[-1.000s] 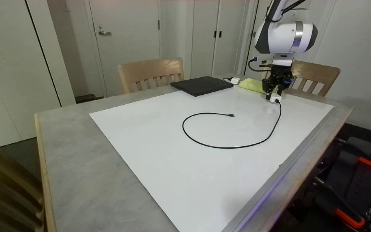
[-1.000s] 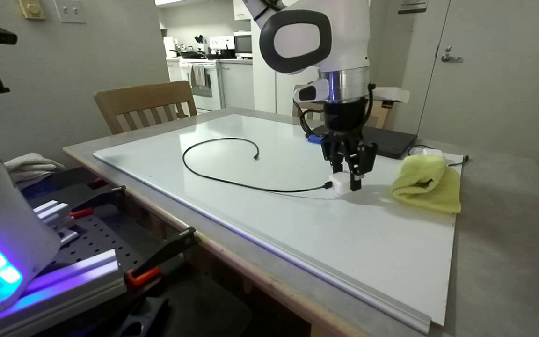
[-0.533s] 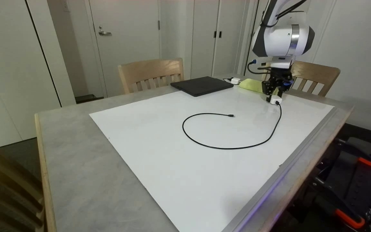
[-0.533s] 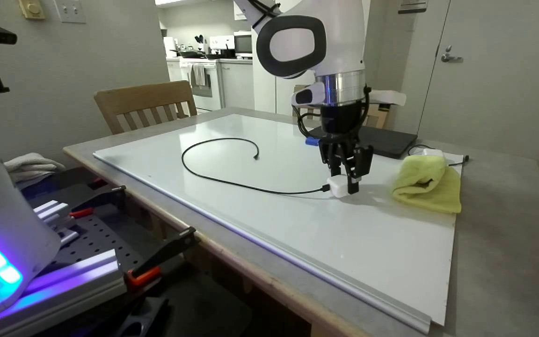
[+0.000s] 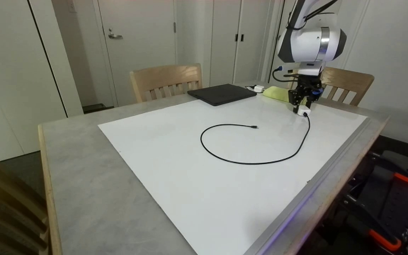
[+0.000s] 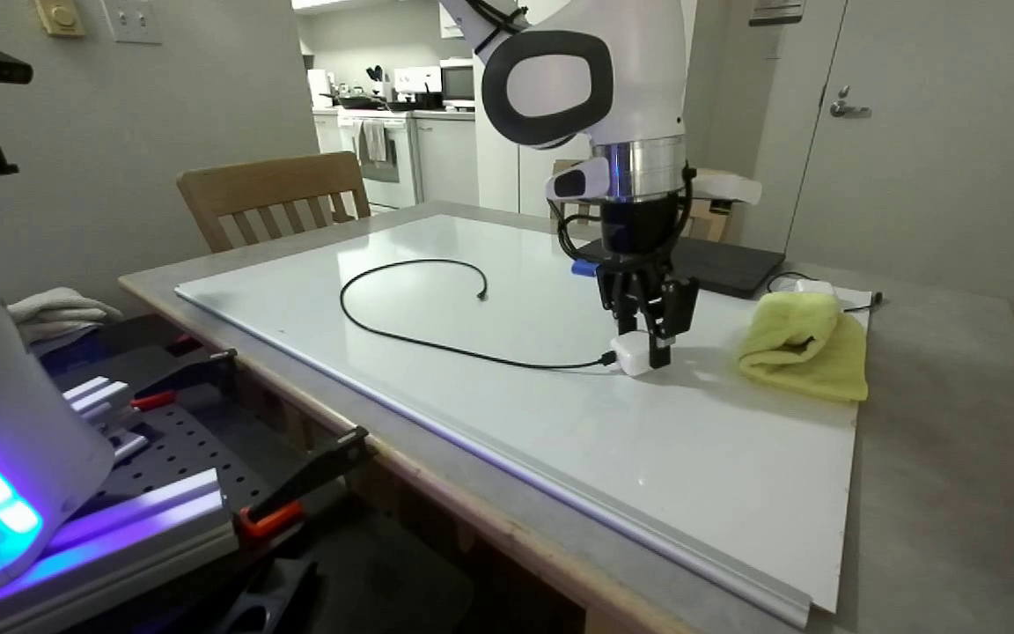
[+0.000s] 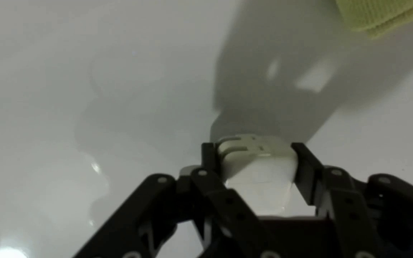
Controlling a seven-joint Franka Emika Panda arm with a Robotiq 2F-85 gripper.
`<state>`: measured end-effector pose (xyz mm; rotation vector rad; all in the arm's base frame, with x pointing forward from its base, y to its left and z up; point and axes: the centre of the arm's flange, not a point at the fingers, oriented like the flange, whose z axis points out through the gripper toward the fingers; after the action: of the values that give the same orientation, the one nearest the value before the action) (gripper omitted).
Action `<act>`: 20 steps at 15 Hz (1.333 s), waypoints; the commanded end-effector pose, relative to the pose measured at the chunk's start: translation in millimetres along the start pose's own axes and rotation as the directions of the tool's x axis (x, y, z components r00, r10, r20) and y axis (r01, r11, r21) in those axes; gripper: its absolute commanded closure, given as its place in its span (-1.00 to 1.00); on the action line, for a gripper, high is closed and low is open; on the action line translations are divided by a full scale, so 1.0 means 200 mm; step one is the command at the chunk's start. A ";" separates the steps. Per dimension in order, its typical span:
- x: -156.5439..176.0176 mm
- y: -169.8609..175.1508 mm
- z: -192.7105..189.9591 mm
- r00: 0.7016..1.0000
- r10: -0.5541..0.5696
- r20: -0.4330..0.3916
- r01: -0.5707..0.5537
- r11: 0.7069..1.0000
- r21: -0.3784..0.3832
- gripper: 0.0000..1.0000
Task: Unwind the phone charger
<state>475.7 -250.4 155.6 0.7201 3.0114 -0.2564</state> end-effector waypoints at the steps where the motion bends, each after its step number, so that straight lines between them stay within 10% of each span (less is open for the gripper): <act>1: 0.00 0.01 -0.02 1.000 -0.015 0.005 0.015 1.000 -0.017 -0.67; 9: -0.01 0.21 -0.23 0.928 -0.372 0.029 0.365 0.922 0.129 -1.00; 17: 0.06 0.47 -0.39 0.640 -0.769 0.002 0.763 0.635 0.118 -1.00; 20: 0.15 0.53 -0.41 0.598 -0.801 -0.021 0.801 0.598 0.027 -1.00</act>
<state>518.0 -139.9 211.8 -0.6303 3.0728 -0.4624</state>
